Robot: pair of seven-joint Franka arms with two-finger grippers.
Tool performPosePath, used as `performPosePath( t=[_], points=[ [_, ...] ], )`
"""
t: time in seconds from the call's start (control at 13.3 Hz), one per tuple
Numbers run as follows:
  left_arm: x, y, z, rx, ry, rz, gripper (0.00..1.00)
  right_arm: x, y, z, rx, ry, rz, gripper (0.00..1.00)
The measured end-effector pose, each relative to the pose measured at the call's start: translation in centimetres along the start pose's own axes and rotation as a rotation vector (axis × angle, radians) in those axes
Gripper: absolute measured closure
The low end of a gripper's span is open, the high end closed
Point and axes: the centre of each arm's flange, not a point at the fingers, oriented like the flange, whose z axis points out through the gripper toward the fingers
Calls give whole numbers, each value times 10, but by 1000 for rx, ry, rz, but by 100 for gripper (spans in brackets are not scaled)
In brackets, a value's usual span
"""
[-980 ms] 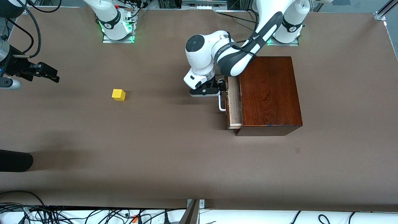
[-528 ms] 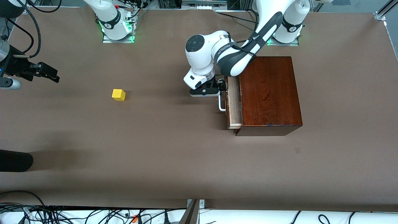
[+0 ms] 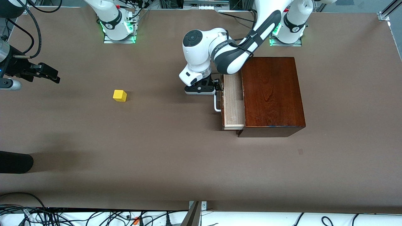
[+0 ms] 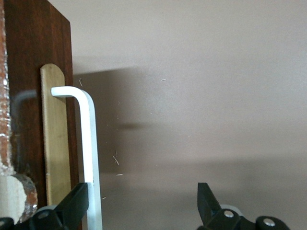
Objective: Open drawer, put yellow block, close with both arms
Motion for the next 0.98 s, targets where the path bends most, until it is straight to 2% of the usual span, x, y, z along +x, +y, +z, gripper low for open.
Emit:
performPosePath(
  t=[0.23, 0.45, 0.75, 0.98],
  points=[
    [4, 0, -7, -4, 7, -6, 0, 0, 0, 0, 0, 0, 0, 0],
    [12, -12, -35, 39, 8, -29, 0, 0, -11, 0, 1, 0, -14, 0],
    [35, -63, -101, 109, -76, -22, 0, -11, -87, 2, -4, -10, 12, 0],
    [84, -155, -142, 67, -163, -6, 0, -16, -111, 17, -9, -23, 3, 0]
  ],
)
